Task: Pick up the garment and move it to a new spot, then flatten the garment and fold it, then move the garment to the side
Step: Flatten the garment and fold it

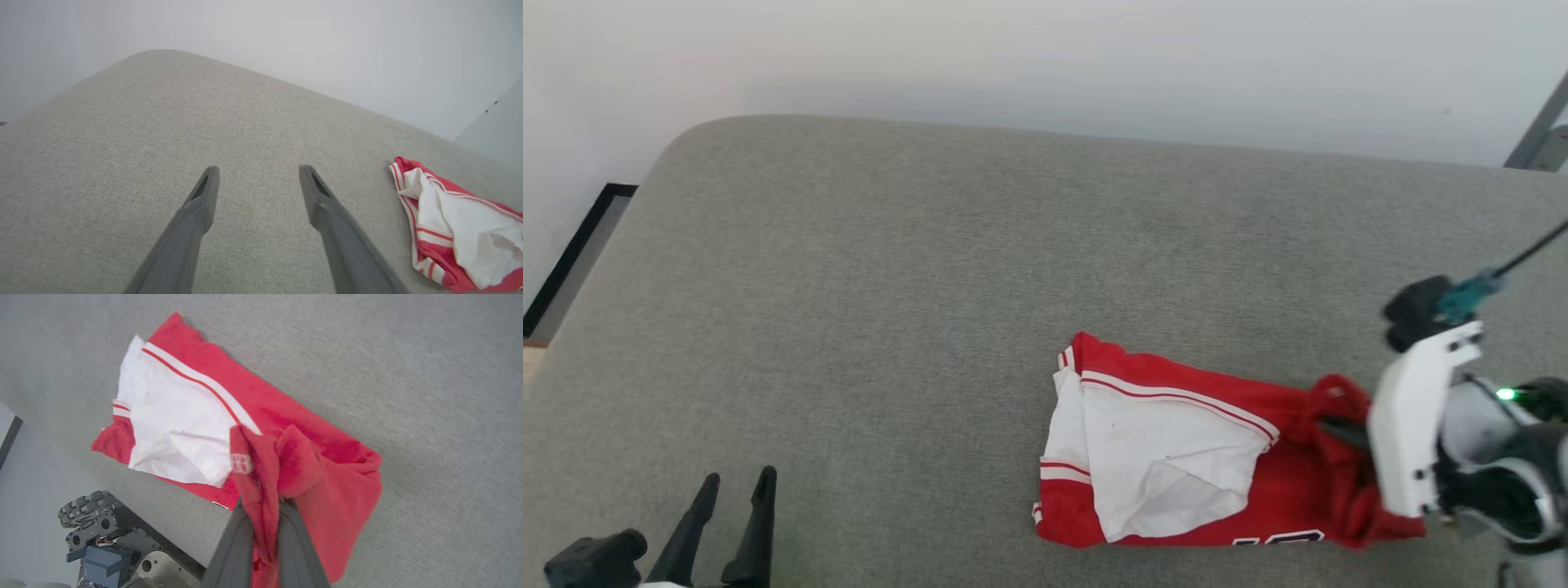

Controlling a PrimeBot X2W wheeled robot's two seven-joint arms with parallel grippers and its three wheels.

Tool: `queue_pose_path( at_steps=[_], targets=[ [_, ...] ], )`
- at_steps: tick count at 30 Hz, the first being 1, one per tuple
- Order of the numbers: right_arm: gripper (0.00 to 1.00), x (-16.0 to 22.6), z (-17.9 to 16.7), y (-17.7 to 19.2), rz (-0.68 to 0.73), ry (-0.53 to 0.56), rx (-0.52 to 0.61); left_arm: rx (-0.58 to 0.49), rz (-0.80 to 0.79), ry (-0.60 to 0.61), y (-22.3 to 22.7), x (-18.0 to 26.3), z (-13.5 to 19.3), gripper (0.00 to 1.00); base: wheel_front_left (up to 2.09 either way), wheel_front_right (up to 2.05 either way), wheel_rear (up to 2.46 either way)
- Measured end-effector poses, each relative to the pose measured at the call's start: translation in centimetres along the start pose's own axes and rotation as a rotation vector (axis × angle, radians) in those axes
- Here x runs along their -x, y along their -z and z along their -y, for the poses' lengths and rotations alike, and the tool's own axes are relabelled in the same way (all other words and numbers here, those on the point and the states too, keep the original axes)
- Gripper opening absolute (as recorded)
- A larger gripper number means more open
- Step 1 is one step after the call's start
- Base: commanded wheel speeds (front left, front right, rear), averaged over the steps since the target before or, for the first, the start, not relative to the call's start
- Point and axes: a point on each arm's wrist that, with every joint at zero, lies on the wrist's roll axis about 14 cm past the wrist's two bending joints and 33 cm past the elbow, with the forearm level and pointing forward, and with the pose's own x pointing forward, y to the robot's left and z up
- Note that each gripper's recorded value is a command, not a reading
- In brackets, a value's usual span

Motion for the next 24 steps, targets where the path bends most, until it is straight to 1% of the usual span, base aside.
queue_pose_path(
  at_steps=[5,10,15,17,18,19,20,24],
  targets=[
    [0.00,-2.0,-4.1,-1.6,0.005,-0.092,0.088,0.007,0.005,-0.005,-0.3,0.3,-0.1,1.00,0.00,0.00,0.00],
    [0.00,-4.8,-7.7,-2.9,0.002,-0.174,0.142,0.015,0.008,-0.016,-0.4,0.7,-0.2,1.00,0.00,0.00,0.00],
    [0.00,-7.6,-10.7,-3.2,-0.028,-0.243,0.190,0.023,0.014,-0.040,-0.5,1.0,-0.7,1.00,0.00,0.00,0.00],
    [0.00,-8.6,-11.4,-3.0,-0.049,-0.255,0.215,0.025,0.011,-0.052,-0.4,1.0,-1.0,1.00,0.00,0.00,0.00],
    [0.10,-9.0,-11.7,-3.0,-0.050,-0.264,0.226,0.027,0.010,-0.054,-0.4,1.0,-1.1,1.00,0.00,0.00,0.00],
    [0.43,-9.3,-12.1,-3.1,-0.046,-0.273,0.237,0.027,0.007,-0.057,-0.3,1.0,-1.1,1.00,0.00,0.00,0.00],
    [1.00,-9.5,-12.2,-3.4,-0.038,-0.278,0.235,0.027,0.004,-0.059,-0.2,1.0,-1.2,1.00,0.00,0.00,0.00],
    [1.00,-9.2,-12.5,-4.3,-0.007,-0.304,0.225,0.031,0.006,-0.062,-0.2,0.7,-1.4,1.00,0.00,0.00,0.00]
  ],
)
